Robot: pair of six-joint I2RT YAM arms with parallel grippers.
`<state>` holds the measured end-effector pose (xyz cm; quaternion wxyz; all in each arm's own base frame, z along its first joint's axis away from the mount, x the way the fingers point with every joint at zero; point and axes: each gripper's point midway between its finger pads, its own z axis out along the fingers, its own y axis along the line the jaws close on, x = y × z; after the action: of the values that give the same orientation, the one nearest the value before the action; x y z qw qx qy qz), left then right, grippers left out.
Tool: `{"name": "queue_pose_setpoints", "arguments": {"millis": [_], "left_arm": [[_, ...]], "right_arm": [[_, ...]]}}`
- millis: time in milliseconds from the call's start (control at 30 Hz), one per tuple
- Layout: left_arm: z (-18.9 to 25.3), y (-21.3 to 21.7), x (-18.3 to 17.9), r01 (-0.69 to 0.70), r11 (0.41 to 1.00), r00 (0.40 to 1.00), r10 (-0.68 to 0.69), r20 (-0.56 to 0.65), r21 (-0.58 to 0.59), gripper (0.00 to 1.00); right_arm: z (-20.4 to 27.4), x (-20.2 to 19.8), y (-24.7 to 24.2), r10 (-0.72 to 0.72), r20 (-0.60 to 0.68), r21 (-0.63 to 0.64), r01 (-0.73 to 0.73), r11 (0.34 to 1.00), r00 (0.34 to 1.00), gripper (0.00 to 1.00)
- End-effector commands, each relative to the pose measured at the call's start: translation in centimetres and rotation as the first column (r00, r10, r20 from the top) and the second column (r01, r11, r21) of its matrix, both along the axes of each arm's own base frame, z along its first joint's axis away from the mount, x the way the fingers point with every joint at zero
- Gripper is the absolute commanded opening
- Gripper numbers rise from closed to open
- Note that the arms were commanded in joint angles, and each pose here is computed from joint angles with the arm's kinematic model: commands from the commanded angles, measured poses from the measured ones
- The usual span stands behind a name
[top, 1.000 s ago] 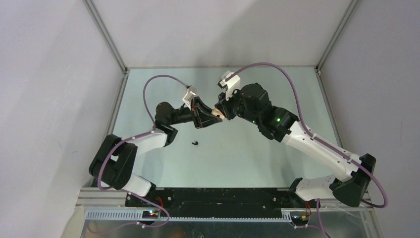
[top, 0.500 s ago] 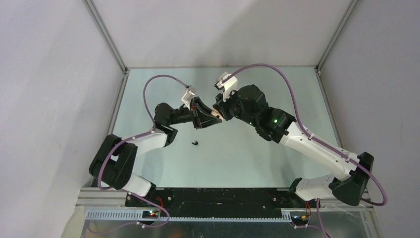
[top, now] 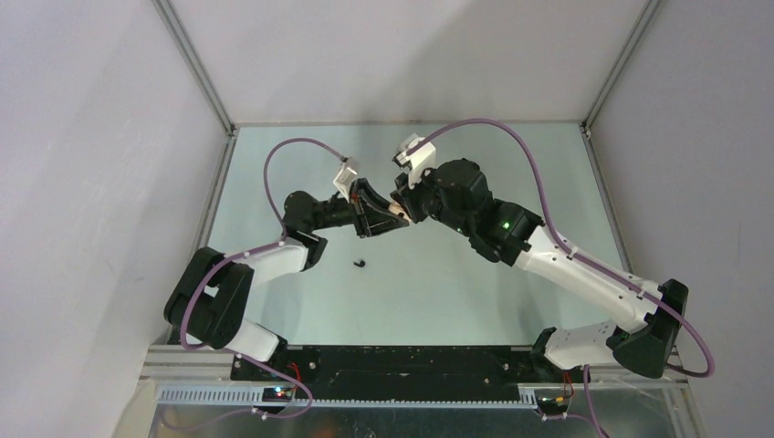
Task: Insert the wireless bluetooth earbuds into the charging case
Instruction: Place the earbud in the charging case.
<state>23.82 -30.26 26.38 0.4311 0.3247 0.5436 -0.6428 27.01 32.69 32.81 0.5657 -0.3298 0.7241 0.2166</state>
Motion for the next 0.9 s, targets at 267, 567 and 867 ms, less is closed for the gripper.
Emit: {"name": "queue_pose_setpoints", "arguments": {"millis": [267,567,867], "left_arm": [[2.4,0.3,-0.8,-0.014,0.997,0.99,0.024,0.139,-0.073,0.0],[2.2,0.2,-0.4,-0.028,0.997,0.991,0.037,0.132,-0.068,0.01],[1.7,0.2,-0.2,-0.037,0.998,0.991,0.044,0.129,-0.054,0.01]], "right_arm": [[0.7,0.2,-0.9,-0.051,-0.073,0.062,0.055,0.997,0.996,0.19],[1.1,0.4,-1.6,-0.058,-0.112,0.102,0.069,0.992,0.992,0.19],[0.8,0.7,-1.0,-0.058,-0.119,0.1,0.07,0.992,0.991,0.2]]}}
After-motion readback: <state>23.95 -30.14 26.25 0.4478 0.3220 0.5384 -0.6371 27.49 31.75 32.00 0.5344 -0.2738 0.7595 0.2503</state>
